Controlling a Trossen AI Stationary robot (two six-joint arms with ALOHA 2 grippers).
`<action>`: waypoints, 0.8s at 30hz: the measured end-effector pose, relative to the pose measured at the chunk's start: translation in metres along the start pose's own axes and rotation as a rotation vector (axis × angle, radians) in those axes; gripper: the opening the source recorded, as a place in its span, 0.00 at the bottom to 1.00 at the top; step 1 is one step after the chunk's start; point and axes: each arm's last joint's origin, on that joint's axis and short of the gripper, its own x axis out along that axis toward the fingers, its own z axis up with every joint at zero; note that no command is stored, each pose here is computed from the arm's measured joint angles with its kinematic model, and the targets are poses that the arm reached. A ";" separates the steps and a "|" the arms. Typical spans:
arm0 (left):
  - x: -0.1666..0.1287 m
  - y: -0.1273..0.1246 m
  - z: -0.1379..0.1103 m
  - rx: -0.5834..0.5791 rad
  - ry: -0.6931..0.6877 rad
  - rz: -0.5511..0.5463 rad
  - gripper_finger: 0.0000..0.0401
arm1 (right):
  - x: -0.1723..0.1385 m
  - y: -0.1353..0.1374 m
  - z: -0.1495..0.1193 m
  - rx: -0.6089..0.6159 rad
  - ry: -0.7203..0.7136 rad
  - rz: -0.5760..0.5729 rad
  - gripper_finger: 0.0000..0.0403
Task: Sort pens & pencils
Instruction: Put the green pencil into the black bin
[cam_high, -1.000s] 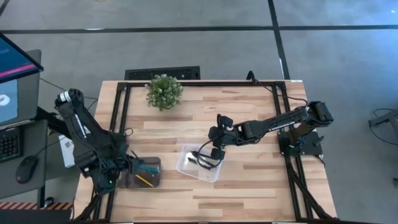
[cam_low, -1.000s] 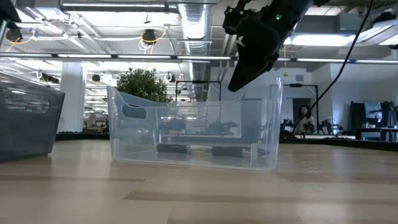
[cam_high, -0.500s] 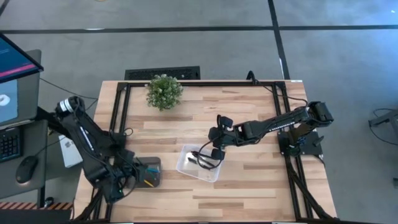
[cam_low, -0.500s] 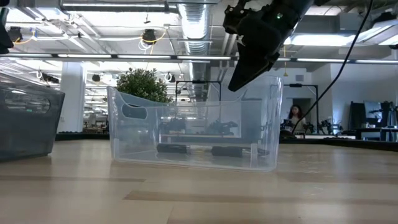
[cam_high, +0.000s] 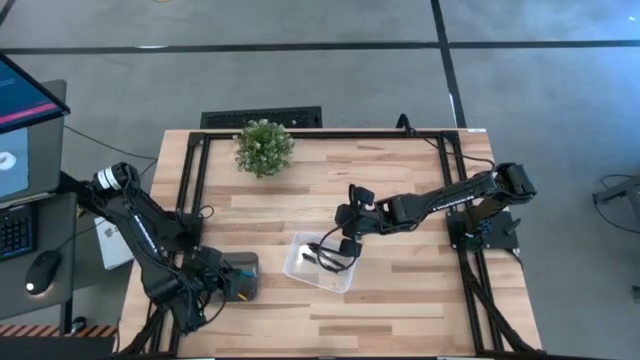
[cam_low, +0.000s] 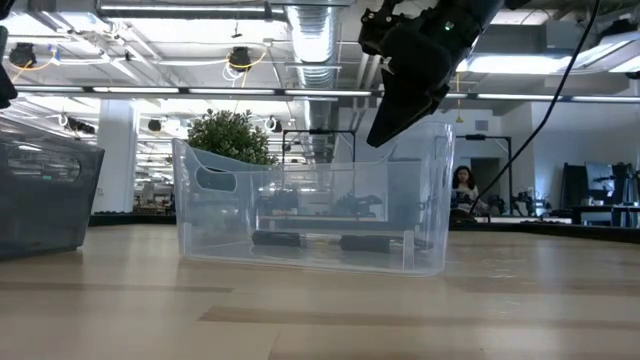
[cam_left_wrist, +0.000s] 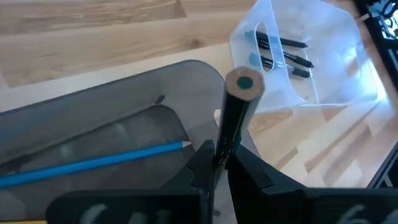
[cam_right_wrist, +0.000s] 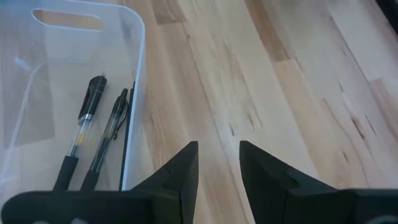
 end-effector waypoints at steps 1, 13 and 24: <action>0.000 0.000 0.000 0.001 0.002 0.002 0.03 | 0.000 0.000 0.000 0.000 0.000 0.000 0.34; 0.000 0.002 -0.001 0.024 0.035 0.038 0.03 | 0.000 0.000 0.000 0.000 0.000 0.000 0.34; 0.000 0.000 -0.003 0.007 0.066 0.040 0.03 | 0.000 0.000 0.000 0.002 0.000 -0.001 0.34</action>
